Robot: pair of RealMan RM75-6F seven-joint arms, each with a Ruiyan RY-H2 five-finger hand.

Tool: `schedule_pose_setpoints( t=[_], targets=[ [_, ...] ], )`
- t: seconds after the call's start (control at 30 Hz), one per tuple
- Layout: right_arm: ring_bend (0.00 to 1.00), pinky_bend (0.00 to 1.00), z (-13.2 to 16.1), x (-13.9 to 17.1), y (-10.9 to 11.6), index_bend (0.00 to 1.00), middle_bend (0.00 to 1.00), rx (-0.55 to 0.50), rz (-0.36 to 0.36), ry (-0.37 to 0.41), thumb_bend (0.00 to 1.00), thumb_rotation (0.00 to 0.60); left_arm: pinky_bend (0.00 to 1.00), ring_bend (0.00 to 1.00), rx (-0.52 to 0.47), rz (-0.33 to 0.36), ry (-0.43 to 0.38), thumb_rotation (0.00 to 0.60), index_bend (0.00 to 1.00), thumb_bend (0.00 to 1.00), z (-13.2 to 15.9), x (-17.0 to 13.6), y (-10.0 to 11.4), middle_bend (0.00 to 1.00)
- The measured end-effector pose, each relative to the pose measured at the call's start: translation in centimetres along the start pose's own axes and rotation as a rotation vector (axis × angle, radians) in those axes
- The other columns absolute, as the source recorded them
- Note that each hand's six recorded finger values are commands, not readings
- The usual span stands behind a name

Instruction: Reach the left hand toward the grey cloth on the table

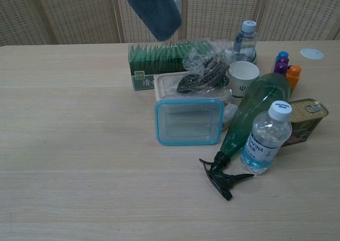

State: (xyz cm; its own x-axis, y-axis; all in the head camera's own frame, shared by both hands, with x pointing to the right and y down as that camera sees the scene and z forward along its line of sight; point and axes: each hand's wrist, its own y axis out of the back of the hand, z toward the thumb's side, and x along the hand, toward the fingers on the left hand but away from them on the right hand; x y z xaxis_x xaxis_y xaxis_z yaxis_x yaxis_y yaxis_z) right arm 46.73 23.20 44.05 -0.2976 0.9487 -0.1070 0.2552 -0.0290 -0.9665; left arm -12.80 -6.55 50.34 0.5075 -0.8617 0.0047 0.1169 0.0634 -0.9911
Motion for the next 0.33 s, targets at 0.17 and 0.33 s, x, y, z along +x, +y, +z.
schedule_pose_setpoints(
  t=[0.17, 0.33],
  targets=[
    [0.0, 0.0, 0.2, 0.1, 0.2, 0.0, 0.0, -0.003, -0.003, 0.005, 0.0, 0.507, 0.8, 0.78, 0.019, 0.108, 0.043, 0.6, 0.93, 0.01, -2.5, 0.7, 6.7, 0.86],
    [0.0, 0.0, 0.4, 0.3, 0.2, 0.0, 0.0, -0.007, 0.001, 0.008, 0.0, 0.507, 0.8, 0.78, 0.042, 0.16, 0.08, 0.6, 0.93, 0.0, -4.6, 0.7, 10.8, 0.86]
  ],
)
